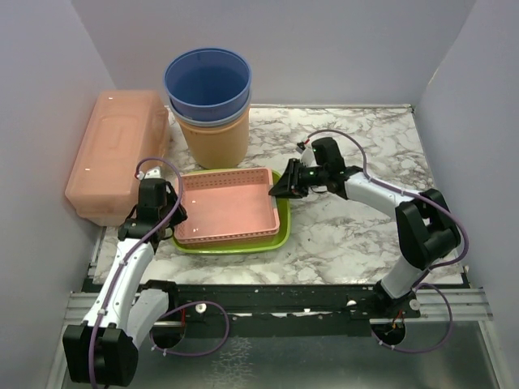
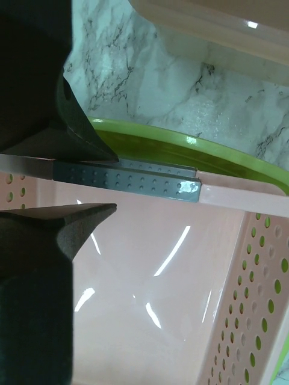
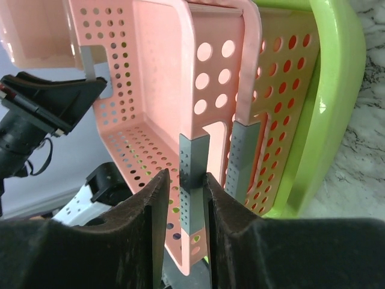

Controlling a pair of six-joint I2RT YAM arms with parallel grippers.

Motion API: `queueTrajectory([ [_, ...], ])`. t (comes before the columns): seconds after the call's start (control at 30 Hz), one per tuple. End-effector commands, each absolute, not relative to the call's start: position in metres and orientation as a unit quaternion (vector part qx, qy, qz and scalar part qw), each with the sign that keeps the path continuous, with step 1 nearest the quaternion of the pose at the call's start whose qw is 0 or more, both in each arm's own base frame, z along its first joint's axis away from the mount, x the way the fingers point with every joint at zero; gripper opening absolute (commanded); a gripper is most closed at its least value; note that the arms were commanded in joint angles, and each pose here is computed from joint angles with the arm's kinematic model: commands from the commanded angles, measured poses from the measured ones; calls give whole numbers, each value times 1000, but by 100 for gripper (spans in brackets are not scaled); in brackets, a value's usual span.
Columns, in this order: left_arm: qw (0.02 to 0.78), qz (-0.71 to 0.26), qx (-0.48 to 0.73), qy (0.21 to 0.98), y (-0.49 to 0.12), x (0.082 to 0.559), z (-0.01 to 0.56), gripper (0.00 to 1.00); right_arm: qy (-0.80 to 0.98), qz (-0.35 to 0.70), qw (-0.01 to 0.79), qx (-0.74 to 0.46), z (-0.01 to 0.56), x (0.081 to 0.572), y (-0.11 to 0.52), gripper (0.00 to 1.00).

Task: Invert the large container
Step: Pick up the container from the container.

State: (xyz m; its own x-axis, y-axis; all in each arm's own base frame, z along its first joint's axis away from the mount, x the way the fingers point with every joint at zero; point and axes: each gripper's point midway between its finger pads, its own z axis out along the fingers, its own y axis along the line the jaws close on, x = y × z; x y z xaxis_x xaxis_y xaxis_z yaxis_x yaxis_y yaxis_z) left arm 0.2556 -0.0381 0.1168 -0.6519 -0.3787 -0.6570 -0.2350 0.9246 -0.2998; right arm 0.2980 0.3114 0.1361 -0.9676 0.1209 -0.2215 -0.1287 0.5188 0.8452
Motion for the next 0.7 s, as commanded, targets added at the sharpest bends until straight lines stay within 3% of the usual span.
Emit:
queueTrajectory([
  [0.0,414,-175,-144,882,-68,262,138,32,850,506,132,-58,157,277,343,33],
  [0.23,408,-172,-144,885,-67,262,134,30,816,560,139,-31,163,276,351,33],
  [0.3,401,-181,-136,888,-71,263,132,29,814,565,135,-17,160,276,351,38],
  [0.37,394,-193,-126,890,-77,263,130,28,819,558,134,-2,155,277,350,45],
  [0.67,408,-183,-132,885,-72,264,134,25,857,493,143,54,123,291,338,49],
])
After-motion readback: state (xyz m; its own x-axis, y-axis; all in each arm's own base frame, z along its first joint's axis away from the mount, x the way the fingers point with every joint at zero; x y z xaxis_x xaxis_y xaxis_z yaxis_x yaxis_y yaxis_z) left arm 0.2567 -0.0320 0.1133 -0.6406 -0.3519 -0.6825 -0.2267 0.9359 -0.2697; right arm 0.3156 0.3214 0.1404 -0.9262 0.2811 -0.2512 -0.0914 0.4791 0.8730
